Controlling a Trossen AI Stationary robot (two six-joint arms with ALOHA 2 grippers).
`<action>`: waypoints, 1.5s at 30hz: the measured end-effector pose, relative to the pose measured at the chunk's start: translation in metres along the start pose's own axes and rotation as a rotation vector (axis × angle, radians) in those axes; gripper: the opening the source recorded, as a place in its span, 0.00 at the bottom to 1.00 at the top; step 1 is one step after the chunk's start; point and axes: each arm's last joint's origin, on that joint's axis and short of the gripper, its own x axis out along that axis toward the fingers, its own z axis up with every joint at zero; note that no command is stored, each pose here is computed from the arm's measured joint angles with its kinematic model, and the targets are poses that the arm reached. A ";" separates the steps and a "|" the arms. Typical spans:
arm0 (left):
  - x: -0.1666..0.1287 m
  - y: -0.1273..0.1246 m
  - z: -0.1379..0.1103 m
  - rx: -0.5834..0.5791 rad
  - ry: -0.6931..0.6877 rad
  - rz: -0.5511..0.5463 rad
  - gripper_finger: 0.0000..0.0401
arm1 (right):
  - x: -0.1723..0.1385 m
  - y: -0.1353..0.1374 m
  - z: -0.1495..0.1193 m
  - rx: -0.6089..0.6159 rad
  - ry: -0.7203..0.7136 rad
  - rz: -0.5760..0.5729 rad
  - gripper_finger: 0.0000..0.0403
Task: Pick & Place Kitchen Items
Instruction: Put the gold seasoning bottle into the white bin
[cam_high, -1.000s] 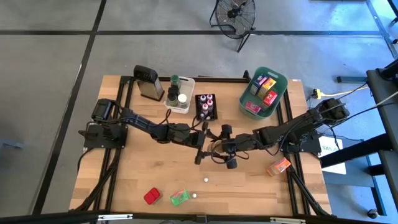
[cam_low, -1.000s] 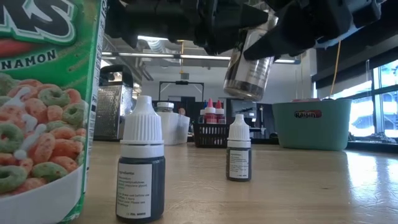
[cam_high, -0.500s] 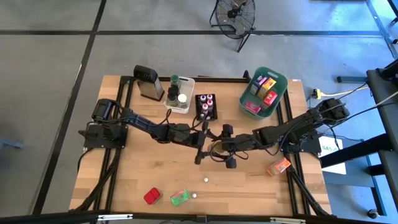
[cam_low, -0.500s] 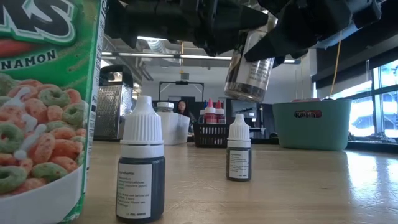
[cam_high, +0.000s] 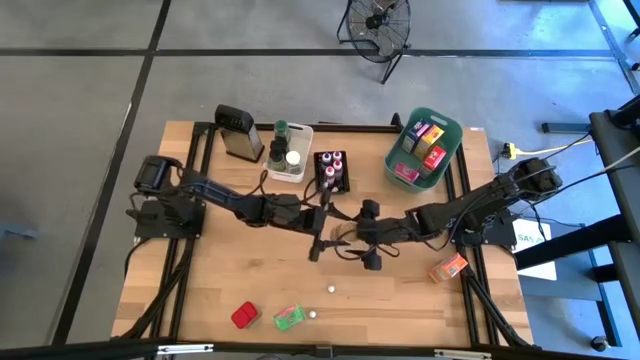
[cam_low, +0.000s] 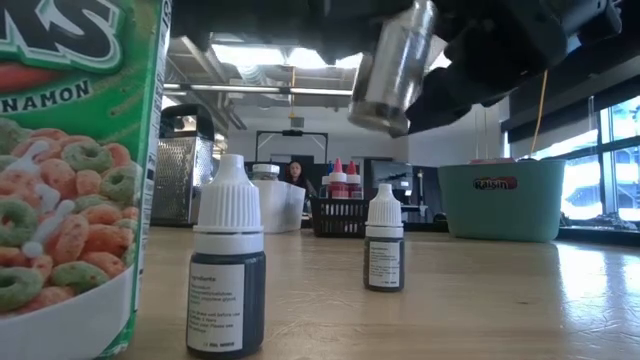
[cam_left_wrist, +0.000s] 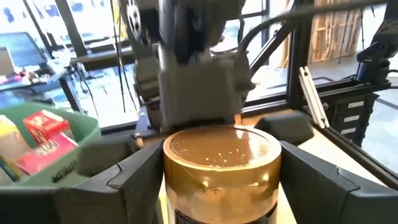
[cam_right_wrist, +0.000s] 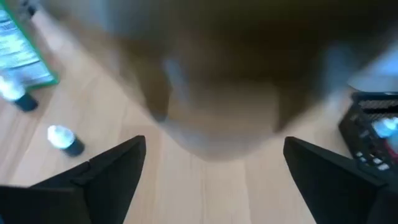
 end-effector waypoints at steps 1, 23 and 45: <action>-0.003 0.001 0.004 0.009 -0.006 0.003 0.68 | 0.000 0.000 0.000 0.014 -0.003 -0.018 0.95; -0.130 0.125 -0.012 -0.041 -0.207 0.616 0.68 | -0.008 -0.003 0.005 0.024 -0.030 -0.033 0.95; -0.128 0.199 -0.081 -0.185 -0.240 0.932 0.68 | -0.008 -0.003 0.006 -0.004 -0.044 -0.042 0.95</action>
